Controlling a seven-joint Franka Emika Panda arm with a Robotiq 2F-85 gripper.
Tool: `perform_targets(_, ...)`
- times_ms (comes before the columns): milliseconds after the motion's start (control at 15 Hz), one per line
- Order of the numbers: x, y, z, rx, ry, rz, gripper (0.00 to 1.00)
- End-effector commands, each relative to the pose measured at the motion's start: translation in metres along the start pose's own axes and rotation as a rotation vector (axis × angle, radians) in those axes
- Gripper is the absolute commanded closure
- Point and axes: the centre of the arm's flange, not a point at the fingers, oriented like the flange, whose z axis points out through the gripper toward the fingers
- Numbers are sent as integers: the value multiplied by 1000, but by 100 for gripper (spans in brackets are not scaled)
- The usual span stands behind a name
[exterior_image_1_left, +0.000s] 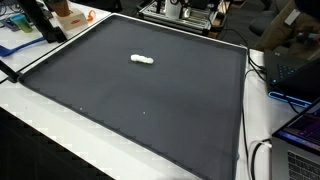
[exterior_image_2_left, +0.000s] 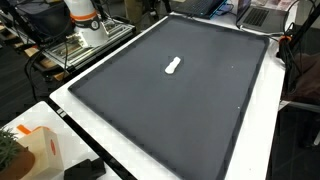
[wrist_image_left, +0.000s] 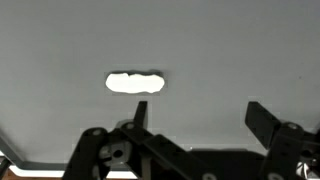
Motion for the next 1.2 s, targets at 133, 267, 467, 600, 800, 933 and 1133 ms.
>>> perform_targets(133, -29, -14, 0, -33, -18, -2, 0)
perform_targets(267, -36, -20, -1, -41, -13, 6, 0)
perform_targets(467, -36, -18, -1, -46, -11, 14, 0)
perform_targets(600, -35, -16, 0, -49, -11, 20, 0)
perform_targets(800, -21, -14, -15, 54, 37, 60, 0)
perform_targets(933, -11, -10, -32, 147, 52, 103, 0)
perform_targets(1133, 8, -2, -63, 260, 58, 159, 0)
